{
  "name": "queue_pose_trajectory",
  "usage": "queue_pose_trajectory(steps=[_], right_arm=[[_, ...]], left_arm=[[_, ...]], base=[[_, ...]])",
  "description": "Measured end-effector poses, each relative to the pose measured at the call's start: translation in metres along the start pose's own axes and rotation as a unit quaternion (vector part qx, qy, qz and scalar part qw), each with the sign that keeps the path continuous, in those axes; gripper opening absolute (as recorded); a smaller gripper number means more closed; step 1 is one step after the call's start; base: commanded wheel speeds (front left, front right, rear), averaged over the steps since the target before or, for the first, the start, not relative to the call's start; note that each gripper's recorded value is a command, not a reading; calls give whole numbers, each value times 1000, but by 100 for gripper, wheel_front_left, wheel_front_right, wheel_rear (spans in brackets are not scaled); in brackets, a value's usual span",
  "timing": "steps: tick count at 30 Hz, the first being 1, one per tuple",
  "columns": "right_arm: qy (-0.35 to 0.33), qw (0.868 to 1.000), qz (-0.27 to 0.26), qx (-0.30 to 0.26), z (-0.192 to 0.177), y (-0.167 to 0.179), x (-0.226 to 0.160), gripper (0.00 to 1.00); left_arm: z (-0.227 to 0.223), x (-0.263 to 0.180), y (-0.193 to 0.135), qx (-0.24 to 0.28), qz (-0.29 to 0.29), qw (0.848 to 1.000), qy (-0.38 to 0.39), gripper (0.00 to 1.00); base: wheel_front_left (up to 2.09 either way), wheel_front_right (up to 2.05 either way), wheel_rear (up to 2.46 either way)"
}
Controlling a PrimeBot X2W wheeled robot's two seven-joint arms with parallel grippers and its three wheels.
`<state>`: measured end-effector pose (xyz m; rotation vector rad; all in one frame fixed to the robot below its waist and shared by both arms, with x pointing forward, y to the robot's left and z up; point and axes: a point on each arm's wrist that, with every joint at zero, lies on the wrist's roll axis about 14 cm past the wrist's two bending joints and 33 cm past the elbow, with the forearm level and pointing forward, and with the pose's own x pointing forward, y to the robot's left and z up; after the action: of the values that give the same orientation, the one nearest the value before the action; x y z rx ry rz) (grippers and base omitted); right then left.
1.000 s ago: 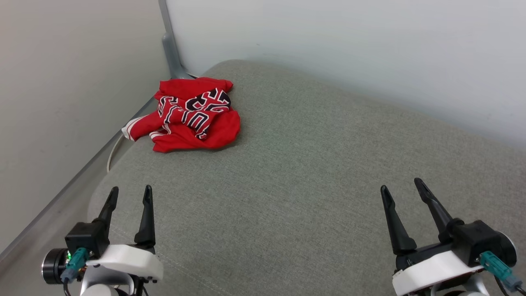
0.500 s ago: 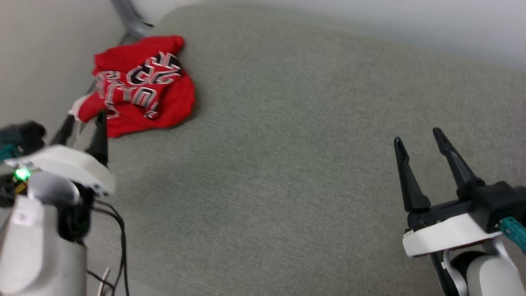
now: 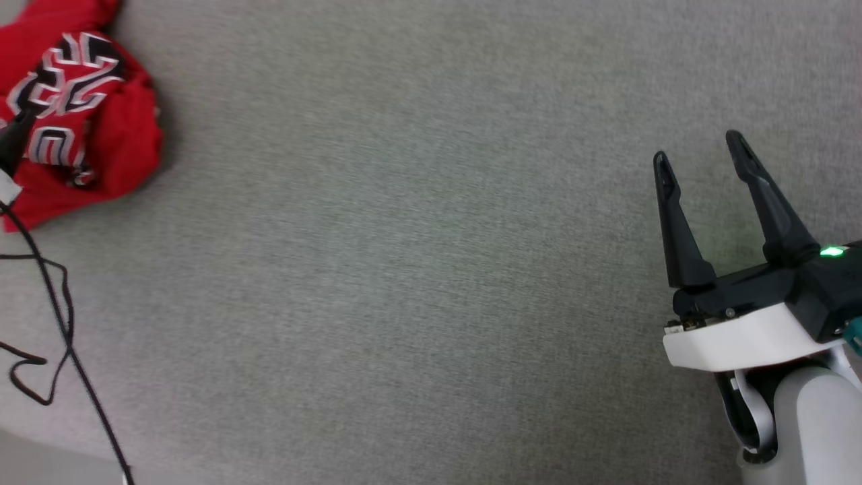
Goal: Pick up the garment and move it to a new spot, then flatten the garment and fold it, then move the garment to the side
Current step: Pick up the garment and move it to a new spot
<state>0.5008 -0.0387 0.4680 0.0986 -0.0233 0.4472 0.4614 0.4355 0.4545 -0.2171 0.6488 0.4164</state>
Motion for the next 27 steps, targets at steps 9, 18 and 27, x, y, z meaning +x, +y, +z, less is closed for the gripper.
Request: queue_pose_trajectory(steps=[9, 18, 27], right_arm=[[19, 999, -33, -6, -29, -33, 0, 100], [9, 999, -36, -13, -21, -37, 2, 100], [-29, 999, -37, -15, 22, -24, -12, 100]], left_arm=[[-79, 48, 3, -20, 36, 975, 217, 100], [-79, 57, -4, -12, 32, 980, 194, 0], [4, 21, -7, 61, 14, 998, -25, 0]], base=[[0, 0, 0], [0, 0, 0], [0, 0, 0]])
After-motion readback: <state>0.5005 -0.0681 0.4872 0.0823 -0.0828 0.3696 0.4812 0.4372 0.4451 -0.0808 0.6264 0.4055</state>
